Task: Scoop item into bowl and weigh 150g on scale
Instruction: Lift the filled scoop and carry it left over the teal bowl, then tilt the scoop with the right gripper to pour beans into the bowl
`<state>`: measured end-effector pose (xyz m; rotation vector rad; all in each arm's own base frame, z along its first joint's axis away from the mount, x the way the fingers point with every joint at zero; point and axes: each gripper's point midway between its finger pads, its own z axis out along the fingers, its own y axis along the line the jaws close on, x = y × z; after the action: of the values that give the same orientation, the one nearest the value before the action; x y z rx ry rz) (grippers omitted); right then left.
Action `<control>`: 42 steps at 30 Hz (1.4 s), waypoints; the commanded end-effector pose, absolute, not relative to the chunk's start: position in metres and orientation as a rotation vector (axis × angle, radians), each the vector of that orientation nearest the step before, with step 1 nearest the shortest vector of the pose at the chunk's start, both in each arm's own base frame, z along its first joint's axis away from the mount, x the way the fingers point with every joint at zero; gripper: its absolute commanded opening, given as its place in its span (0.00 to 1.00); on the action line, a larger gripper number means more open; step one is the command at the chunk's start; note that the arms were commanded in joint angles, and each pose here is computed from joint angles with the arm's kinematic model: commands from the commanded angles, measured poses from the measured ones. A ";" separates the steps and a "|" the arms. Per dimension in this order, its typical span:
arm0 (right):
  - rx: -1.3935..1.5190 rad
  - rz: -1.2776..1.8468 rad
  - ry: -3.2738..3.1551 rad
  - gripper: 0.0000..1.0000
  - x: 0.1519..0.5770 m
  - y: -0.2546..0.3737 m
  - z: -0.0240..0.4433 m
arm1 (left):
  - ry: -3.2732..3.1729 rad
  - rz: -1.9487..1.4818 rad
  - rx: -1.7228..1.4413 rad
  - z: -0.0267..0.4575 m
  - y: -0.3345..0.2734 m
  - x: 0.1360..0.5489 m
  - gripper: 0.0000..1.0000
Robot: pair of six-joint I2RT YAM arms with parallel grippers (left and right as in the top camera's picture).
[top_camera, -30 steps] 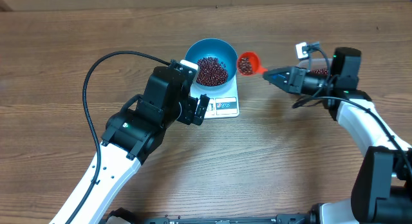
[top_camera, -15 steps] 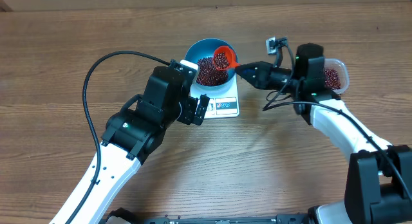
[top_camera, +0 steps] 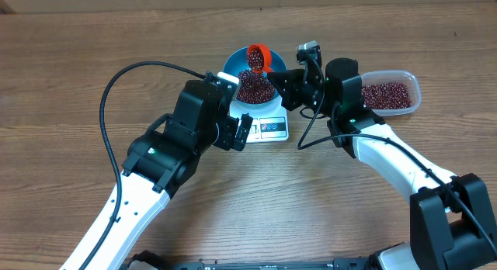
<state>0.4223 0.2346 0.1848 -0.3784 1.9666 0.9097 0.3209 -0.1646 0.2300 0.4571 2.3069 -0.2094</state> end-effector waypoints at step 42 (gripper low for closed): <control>-0.889 0.475 1.734 0.04 0.427 0.229 0.179 | 2.285 -0.202 0.447 0.240 -0.164 0.326 0.99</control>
<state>0.4250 0.2296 0.1788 -0.8865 1.7375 0.4888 0.3209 -0.1646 0.2300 0.4569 2.3068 -0.2089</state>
